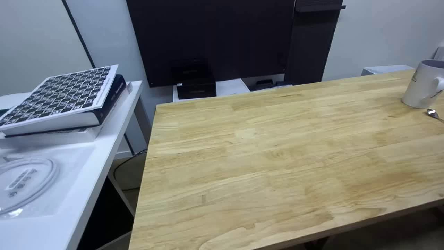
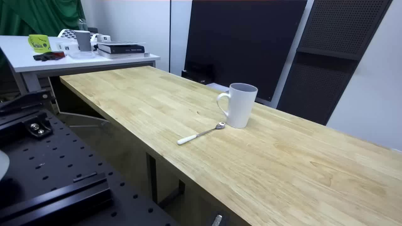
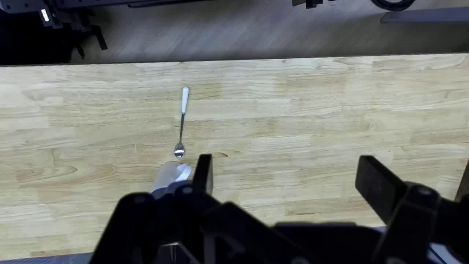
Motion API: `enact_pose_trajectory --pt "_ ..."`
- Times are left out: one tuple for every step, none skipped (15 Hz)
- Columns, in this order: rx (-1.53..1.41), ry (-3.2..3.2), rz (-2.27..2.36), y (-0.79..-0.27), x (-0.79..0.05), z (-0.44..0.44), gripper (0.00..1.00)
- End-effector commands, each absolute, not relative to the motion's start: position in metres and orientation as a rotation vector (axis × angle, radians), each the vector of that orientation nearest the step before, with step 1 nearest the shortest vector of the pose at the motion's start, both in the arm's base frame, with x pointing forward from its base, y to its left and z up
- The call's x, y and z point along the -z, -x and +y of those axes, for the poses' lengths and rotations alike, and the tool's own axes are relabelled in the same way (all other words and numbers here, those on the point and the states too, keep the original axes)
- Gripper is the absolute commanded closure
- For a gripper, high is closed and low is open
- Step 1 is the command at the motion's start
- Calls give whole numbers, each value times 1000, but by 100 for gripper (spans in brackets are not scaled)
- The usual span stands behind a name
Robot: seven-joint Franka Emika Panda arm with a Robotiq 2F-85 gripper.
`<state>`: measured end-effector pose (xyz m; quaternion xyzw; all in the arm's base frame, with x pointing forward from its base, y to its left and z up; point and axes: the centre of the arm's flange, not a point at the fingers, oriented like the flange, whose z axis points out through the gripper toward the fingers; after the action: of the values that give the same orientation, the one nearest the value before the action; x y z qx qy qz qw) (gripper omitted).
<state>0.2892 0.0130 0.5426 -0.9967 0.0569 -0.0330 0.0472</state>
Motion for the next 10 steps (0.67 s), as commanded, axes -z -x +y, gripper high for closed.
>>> enact_pose_trajectory --pt "103 3040 174 -289 -543 13 0" --pt "106 3040 174 -289 -543 13 0" --pt "108 3040 174 -289 -543 13 0" --pt "109 3040 173 -289 -544 13 0" --pt "109 3040 173 -289 -544 13 0" --pt "109 3040 173 -289 -544 13 0" --pt "109 3040 173 -289 -544 13 0" --pt "109 3040 173 -289 -544 13 0" --pt "109 3040 173 -289 -544 13 0" --pt "109 3040 173 -289 -544 13 0"
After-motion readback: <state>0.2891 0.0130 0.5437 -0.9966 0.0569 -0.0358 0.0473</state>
